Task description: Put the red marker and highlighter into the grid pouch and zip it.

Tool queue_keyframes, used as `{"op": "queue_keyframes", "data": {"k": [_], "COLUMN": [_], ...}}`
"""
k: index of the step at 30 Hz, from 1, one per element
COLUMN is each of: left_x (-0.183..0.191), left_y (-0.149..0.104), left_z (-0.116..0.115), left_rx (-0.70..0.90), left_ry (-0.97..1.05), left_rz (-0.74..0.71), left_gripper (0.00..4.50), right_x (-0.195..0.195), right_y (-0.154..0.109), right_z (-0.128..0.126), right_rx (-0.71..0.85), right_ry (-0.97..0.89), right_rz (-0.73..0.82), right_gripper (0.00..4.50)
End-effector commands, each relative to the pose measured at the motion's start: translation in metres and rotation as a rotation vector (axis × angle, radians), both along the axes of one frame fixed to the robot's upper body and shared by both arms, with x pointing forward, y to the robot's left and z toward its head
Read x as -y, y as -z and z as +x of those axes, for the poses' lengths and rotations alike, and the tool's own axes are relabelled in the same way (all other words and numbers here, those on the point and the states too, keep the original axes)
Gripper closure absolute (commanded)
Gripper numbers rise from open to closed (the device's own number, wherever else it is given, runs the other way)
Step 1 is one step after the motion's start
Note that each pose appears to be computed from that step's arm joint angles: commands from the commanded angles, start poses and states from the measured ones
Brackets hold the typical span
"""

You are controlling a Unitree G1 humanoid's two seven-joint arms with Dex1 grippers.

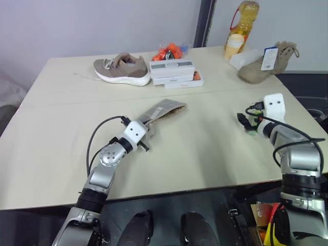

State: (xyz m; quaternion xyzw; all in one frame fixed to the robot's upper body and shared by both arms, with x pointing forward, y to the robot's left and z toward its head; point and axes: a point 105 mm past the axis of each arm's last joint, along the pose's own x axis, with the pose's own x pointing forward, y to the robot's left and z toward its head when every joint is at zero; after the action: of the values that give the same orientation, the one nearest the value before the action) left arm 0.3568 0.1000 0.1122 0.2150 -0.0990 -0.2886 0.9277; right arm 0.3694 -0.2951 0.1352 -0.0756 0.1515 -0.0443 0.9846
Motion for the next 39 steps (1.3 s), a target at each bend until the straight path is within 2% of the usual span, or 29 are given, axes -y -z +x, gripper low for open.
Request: {"op": "queue_keyframes", "data": {"k": [1,6,9,14,15,17,19,21,23,26,31,39], "left_x": [0.000,0.000,0.000,0.001,0.001,0.000,-0.002,-0.004,-0.007,-0.010,-0.006,0.002], "left_y": [-0.009,-0.008,-0.008,-0.008,-0.008,-0.009,-0.011,-0.012,-0.016,-0.021,-0.027,-0.033], "left_z": [0.001,-0.001,-0.001,-0.001,-0.001,0.000,0.001,0.002,0.003,0.004,0.002,-0.003], "left_rx": [0.034,0.034,0.035,0.035,0.036,0.036,0.039,0.042,0.050,0.057,0.073,0.085], "left_ry": [0.001,0.010,0.011,0.013,0.014,0.011,0.012,0.012,0.013,0.017,0.038,0.080], "left_rz": [-0.003,-0.002,-0.005,-0.013,-0.013,-0.015,-0.018,-0.020,-0.031,-0.056,-0.069,-0.087], "left_gripper": [4.50,4.50,4.50,4.50,4.50,4.50,4.50,4.50,4.50,4.50,4.50,4.50], "right_x": [0.011,0.014,0.013,0.004,-0.001,-0.015,-0.046,-0.073,-0.108,-0.136,-0.156,-0.162], "right_y": [-0.001,0.026,0.027,0.012,0.007,-0.004,-0.015,-0.026,-0.042,-0.048,-0.054,-0.047], "right_z": [-0.002,-0.009,-0.009,0.000,0.002,0.007,0.008,0.006,-0.004,-0.022,-0.031,-0.029], "right_rx": [0.017,-0.068,-0.066,-0.015,0.002,0.033,0.053,0.107,0.175,0.186,0.192,0.162], "right_ry": [0.115,0.216,0.221,0.157,0.121,0.013,-0.197,-0.368,-0.582,-0.789,-0.887,-0.898], "right_rz": [0.069,0.197,0.234,0.185,0.158,0.057,-0.171,-0.306,-0.333,-0.357,-0.319,-0.316], "right_gripper": [0.05,0.05,0.79,3.31,3.66,3.62,3.62,3.62,3.62,3.62,3.62,3.62]}}
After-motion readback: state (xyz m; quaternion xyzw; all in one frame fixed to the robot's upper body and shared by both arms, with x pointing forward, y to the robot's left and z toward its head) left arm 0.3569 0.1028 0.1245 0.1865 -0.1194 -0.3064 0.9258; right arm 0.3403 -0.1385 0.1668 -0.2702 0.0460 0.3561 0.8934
